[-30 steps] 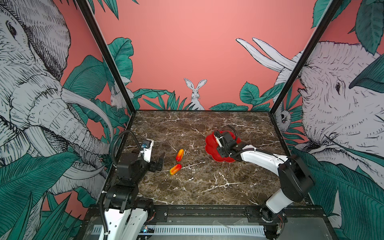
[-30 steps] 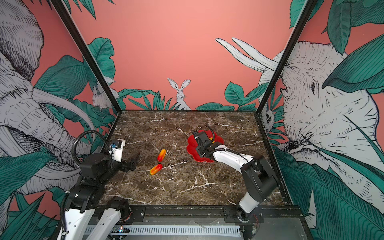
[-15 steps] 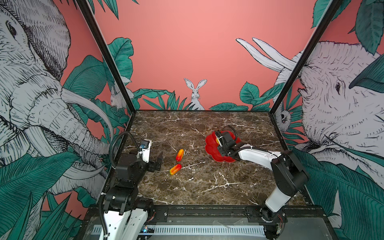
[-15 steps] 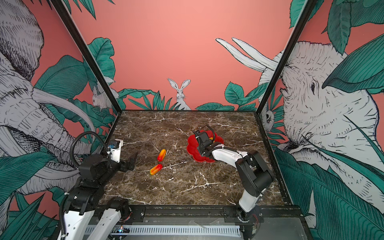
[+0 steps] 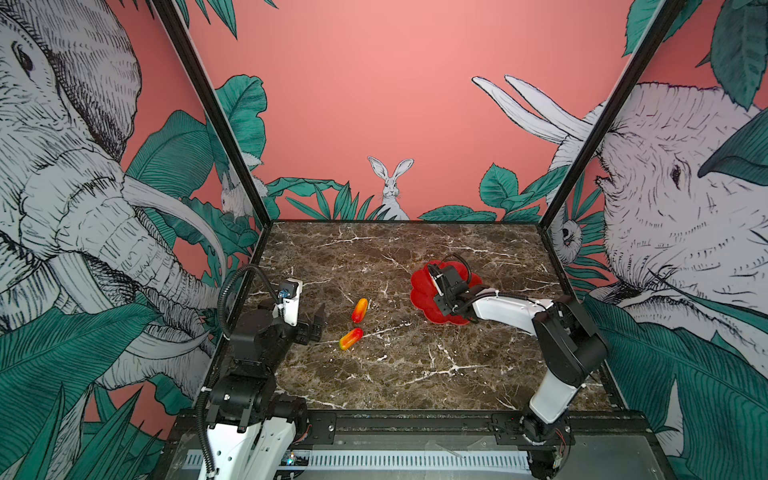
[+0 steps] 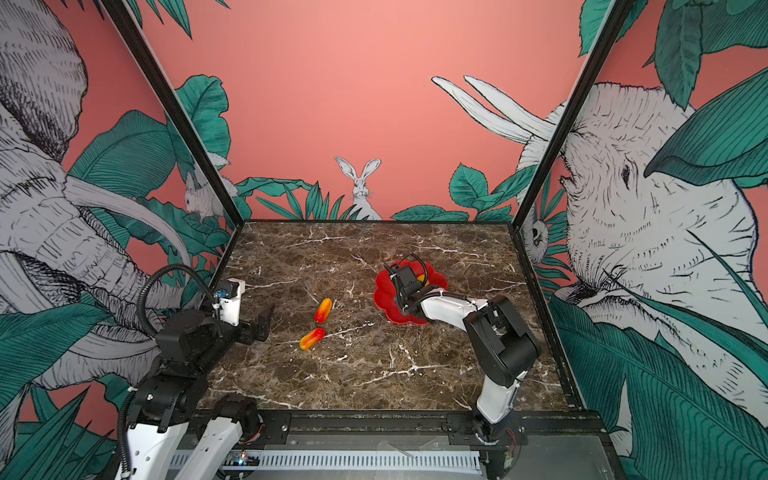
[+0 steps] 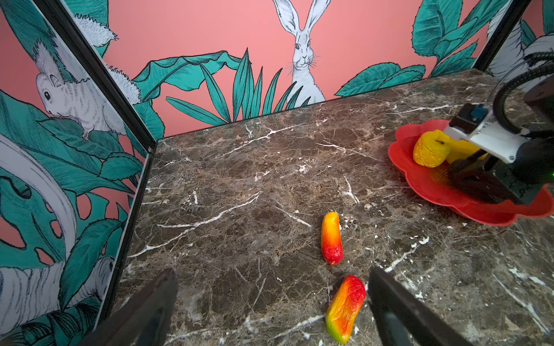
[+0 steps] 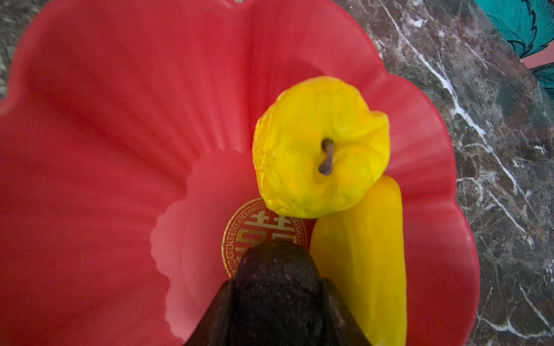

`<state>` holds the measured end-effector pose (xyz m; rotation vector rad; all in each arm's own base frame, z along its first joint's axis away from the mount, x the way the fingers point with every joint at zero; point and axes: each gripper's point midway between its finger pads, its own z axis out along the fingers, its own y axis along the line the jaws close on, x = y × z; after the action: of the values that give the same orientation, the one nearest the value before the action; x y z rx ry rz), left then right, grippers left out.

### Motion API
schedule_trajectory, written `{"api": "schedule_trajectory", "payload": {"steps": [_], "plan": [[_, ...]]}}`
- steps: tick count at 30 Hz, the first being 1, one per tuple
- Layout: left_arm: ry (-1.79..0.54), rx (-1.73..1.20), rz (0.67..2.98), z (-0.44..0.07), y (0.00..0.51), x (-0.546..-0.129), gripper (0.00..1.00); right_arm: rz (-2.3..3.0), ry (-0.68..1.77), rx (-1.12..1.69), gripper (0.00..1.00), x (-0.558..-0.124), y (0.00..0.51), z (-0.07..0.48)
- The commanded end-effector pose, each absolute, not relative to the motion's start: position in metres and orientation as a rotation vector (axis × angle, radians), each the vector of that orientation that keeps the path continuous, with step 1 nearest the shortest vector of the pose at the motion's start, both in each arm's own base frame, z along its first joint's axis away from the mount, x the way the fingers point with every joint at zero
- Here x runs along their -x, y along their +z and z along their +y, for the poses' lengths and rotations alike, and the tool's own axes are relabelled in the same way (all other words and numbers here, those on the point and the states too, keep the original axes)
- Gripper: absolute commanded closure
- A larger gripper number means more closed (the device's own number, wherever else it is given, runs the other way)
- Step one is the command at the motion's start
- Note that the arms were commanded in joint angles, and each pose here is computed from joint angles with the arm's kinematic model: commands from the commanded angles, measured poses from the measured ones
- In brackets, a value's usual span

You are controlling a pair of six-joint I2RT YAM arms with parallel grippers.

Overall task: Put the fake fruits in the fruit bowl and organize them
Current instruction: 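Move the right gripper to the farther red-yellow pepper and grasp it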

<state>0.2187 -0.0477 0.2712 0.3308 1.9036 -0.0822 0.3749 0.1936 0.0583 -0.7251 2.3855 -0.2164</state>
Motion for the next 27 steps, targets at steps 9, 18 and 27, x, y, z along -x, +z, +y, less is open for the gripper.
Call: {"api": "schedule_trajectory", "payload": {"steps": [9,18,27], "plan": [[-0.085,-0.341,1.903,-0.048,0.27,-0.217,0.0,2.274,-0.087,0.758,0.16,-0.358,0.144,0.205],[-0.093,-0.344,1.895,-0.049,0.271,-0.215,0.0,2.142,0.336,1.043,0.01,-0.306,0.172,0.314],[-0.095,-0.339,1.896,-0.049,0.271,-0.214,0.0,2.219,0.574,0.935,0.01,-0.304,0.149,0.439]]}}
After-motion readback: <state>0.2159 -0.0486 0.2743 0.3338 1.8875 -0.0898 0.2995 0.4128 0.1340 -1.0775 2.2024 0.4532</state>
